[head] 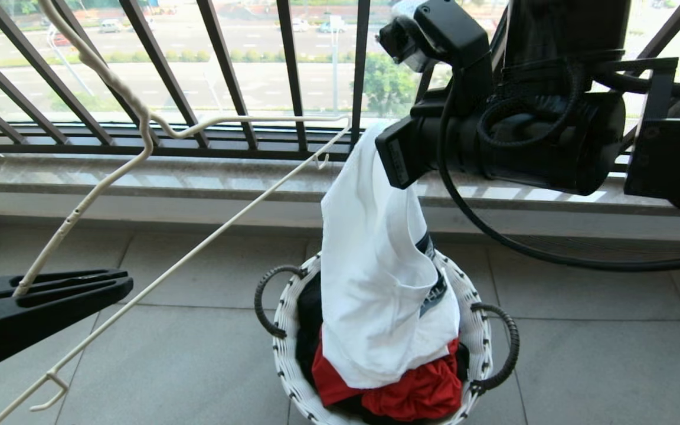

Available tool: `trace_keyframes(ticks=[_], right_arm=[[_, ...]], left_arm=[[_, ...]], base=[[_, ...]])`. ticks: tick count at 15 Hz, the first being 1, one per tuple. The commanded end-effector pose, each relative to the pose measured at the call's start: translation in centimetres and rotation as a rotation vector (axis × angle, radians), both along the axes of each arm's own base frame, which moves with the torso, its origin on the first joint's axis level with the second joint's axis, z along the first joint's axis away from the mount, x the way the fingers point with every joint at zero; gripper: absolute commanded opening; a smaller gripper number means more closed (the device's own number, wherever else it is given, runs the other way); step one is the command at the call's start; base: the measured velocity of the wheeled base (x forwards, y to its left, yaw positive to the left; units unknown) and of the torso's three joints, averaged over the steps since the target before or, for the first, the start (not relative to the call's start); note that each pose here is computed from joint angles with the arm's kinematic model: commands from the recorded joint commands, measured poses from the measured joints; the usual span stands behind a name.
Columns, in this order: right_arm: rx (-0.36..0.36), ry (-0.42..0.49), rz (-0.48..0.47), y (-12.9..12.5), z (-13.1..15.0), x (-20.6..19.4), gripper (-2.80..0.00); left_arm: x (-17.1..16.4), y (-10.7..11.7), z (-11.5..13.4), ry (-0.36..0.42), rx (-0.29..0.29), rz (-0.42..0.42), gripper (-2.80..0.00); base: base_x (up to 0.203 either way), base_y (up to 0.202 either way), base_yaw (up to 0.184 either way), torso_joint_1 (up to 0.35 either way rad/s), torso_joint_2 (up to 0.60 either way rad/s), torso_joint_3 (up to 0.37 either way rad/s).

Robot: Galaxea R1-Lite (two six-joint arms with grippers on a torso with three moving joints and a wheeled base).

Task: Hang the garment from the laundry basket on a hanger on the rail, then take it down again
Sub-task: Pick up clothes from the basket

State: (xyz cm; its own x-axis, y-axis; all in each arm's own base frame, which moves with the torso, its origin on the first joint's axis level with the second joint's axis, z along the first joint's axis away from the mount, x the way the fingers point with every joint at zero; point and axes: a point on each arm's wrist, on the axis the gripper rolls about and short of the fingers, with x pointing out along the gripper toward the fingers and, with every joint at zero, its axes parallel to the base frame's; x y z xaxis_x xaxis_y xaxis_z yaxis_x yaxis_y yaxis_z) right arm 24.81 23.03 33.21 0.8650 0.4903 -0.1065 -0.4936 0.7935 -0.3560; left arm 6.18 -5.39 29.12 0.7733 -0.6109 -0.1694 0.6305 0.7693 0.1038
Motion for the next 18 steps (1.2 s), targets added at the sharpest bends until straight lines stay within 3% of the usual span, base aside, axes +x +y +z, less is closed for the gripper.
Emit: trace_keyframes(ticks=[1, 5, 7, 17, 18], right_arm=[[-0.071, 0.071, -0.009, -0.3, -2.8, 0.1, -2.8], [-0.199, 0.21, -0.018, -0.6, -8.3, 0.4, -2.8], [-0.226, 0.247, -0.026, -0.5, -10.1, 1.0, -2.8], [-0.262, 0.254, -0.026, -0.8, -10.9, 0.7, -2.8], [-0.263, 0.255, -0.026, -0.7, -11.0, 0.8, 0.0]], left_arm=[[0.1, -0.1, -0.1, 0.003, 0.006, 0.0, -2.8], [0.3, -0.2, -0.2, 0.012, 0.014, 0.0, -2.8], [0.4, -0.4, -0.3, 0.018, 0.019, 0.0, -2.8], [0.5, -0.5, -0.5, 0.023, 0.026, 0.0, -2.8], [0.5, -0.4, -0.4, 0.019, 0.023, 0.0, -2.8]], base=[[0.0, 0.0, 0.0, 0.0, 0.0, 0.0], [0.0, 0.0, 0.0, 0.0, 0.0, 0.0], [0.0, 0.0, 0.0, 0.0, 0.0, 0.0], [0.0, 0.0, 0.0, 0.0, 0.0, 0.0], [0.0, 0.0, 0.0, 0.0, 0.0, 0.0]])
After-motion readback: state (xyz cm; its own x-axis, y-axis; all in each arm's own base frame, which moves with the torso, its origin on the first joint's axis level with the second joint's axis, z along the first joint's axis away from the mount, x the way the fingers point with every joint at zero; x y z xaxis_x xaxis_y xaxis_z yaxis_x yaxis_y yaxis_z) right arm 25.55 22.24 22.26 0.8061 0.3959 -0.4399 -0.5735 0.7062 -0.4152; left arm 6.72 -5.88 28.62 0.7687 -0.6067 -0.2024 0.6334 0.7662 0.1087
